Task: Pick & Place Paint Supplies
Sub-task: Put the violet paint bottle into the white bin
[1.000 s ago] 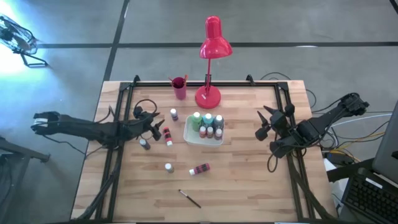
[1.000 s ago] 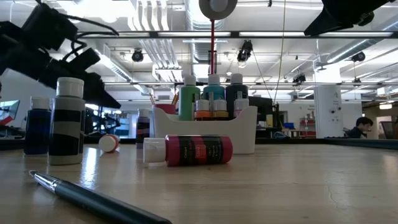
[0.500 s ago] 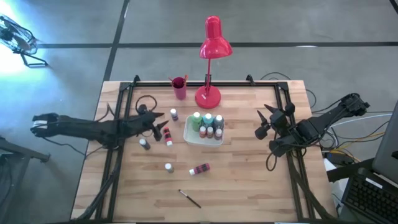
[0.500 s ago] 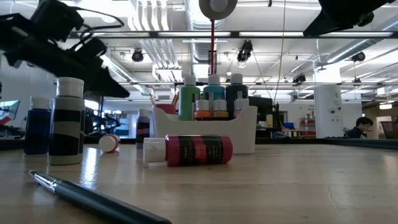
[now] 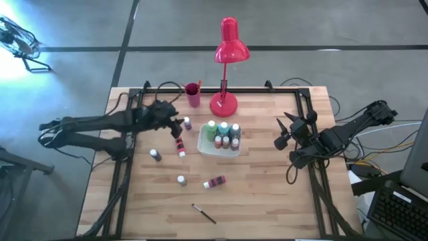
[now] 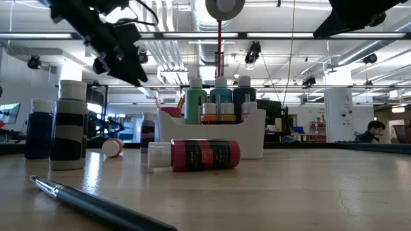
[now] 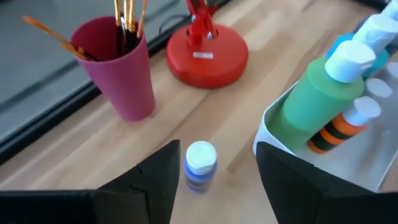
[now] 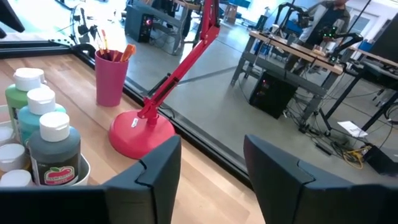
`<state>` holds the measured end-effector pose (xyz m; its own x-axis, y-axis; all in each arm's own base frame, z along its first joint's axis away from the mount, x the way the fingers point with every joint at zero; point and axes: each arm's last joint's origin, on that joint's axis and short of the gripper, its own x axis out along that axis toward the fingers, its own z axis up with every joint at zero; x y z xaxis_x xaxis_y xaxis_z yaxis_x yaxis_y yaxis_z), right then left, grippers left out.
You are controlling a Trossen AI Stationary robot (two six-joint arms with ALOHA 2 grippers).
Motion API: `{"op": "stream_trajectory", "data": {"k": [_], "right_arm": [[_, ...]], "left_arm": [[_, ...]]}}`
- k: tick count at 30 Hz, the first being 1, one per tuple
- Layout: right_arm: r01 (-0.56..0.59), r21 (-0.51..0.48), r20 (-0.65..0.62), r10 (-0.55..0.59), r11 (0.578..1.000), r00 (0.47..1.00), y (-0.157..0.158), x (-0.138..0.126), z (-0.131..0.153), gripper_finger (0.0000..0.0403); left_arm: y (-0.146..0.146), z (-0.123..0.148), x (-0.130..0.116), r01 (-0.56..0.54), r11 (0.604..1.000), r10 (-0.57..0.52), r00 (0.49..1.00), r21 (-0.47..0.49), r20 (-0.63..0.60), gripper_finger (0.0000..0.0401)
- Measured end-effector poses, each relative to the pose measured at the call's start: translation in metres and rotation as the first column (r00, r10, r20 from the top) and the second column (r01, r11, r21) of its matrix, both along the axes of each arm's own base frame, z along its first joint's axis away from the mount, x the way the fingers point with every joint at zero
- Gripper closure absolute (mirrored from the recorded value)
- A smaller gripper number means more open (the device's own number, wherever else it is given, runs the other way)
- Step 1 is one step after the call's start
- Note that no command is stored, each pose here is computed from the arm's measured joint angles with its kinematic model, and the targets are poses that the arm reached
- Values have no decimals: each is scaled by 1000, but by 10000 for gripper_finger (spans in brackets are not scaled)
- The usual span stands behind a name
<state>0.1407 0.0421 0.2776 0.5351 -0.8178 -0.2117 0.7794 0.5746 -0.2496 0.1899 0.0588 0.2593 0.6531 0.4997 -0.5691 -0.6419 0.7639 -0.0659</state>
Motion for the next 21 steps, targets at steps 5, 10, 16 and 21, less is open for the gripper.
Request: {"op": "stream_trajectory", "data": {"k": [5, 10, 16, 21], "right_arm": [[-2, -2, -5, 2, 1000, 1000, 0, 0, 0, 243], [-3, -2, -8, 3, 1000, 1000, 0, 0, 0, 251], [-8, -5, -21, 8, 1000, 1000, 0, 0, 0, 248], [-10, -4, -23, 10, 1000, 1000, 0, 0, 0, 233]], "left_arm": [[8, 10, 24, -24, 997, 15, 994, -78, -105, 185], [18, 12, 45, -61, 991, 30, 970, -122, -243, 185], [36, 11, 57, -107, 981, 50, 946, -163, -320, 185], [48, 6, 59, -80, 947, -23, 949, -312, -314, 185]]}}
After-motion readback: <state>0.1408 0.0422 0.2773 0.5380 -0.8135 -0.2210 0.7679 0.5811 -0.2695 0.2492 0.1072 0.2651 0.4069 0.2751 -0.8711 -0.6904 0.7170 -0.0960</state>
